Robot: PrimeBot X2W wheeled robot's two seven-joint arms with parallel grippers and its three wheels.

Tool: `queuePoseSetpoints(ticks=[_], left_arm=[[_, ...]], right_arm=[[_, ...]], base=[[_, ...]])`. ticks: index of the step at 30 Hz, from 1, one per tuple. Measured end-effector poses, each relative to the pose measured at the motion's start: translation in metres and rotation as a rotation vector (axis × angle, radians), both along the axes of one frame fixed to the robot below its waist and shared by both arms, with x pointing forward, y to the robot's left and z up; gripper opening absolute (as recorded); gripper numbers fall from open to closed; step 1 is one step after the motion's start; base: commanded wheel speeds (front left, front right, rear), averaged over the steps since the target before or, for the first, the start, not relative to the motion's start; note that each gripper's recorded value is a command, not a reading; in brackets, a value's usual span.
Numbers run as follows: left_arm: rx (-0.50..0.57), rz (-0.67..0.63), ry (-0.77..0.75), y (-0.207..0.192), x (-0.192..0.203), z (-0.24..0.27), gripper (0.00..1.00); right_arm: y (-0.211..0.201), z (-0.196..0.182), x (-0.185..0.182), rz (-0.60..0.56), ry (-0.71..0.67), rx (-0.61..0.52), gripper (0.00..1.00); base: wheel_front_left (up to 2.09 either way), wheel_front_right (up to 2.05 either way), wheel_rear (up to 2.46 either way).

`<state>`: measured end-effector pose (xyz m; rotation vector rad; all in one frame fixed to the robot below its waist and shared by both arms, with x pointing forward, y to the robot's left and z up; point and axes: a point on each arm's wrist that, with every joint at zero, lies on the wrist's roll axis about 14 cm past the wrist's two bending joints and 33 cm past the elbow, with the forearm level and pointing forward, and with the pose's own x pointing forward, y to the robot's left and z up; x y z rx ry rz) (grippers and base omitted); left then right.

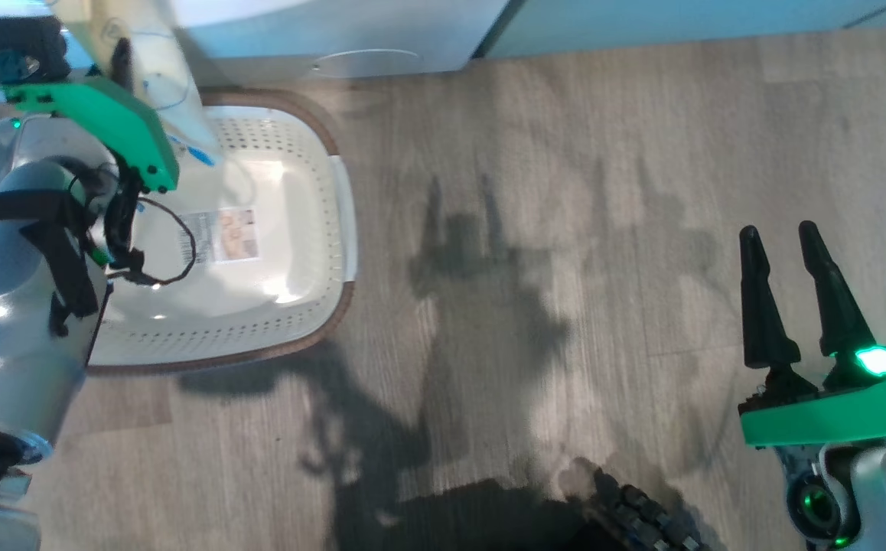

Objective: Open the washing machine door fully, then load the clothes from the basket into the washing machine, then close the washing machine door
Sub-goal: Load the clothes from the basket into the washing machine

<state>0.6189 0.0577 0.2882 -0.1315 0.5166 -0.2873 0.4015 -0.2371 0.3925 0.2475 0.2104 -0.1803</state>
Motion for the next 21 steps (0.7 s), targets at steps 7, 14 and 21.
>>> queuePoseSetpoints(ticks=[7, 14, 21], left_arm=[[0.016, -0.037, 0.003, 0.015, 0.002, 0.033, 0.00], [0.058, -0.071, -0.073, 0.029, 0.015, 0.089, 0.00], [0.085, -0.082, -0.107, 0.028, 0.040, 0.123, 0.00]], right_arm=[[0.013, 0.002, 0.009, 0.035, -0.025, 0.024, 1.00], [0.020, 0.010, 0.012, 0.055, -0.050, 0.032, 1.00], [0.010, 0.013, 0.003, 0.017, -0.047, 0.039, 1.00]], base=[[0.00, 0.00, 0.00], [0.00, 0.00, 0.00], [0.00, 0.00, 0.00]])
